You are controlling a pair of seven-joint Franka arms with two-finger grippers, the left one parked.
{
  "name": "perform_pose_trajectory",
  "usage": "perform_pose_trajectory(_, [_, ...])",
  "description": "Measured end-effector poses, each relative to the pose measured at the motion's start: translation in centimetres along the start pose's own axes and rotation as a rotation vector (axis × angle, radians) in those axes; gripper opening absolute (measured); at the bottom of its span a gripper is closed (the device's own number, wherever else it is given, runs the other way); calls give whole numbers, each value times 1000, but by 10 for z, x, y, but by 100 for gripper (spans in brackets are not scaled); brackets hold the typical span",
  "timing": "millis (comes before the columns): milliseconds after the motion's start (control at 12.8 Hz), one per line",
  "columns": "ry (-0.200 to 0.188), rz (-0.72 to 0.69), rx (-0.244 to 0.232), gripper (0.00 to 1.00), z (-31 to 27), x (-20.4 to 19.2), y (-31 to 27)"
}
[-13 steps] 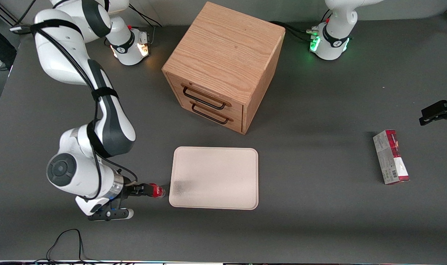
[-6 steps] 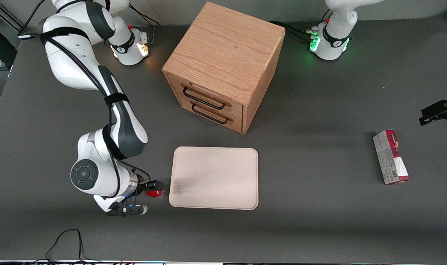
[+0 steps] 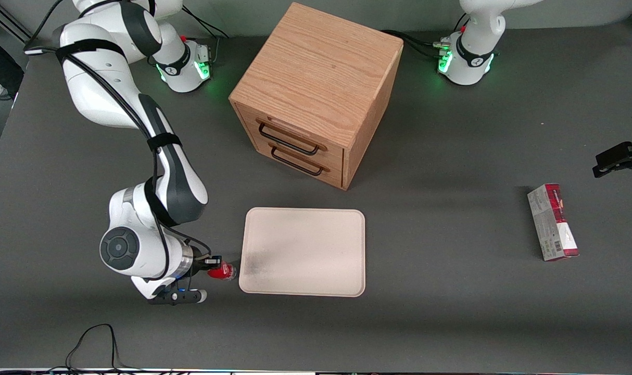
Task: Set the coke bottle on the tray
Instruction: 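Close the right gripper around the red bottle's body, then lift the bottle and set it upright on the white tray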
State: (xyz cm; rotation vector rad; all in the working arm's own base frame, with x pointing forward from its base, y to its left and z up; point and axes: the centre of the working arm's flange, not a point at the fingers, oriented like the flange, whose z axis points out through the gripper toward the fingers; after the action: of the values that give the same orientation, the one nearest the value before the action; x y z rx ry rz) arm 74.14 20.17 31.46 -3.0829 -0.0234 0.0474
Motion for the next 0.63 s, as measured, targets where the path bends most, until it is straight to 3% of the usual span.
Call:
perform_pose_trajectory(314, [-21, -5, -30, 34, -26, -3, 3])
perform_pose_trajectory(627, [95, -43, 23, 34, -131, -9, -23])
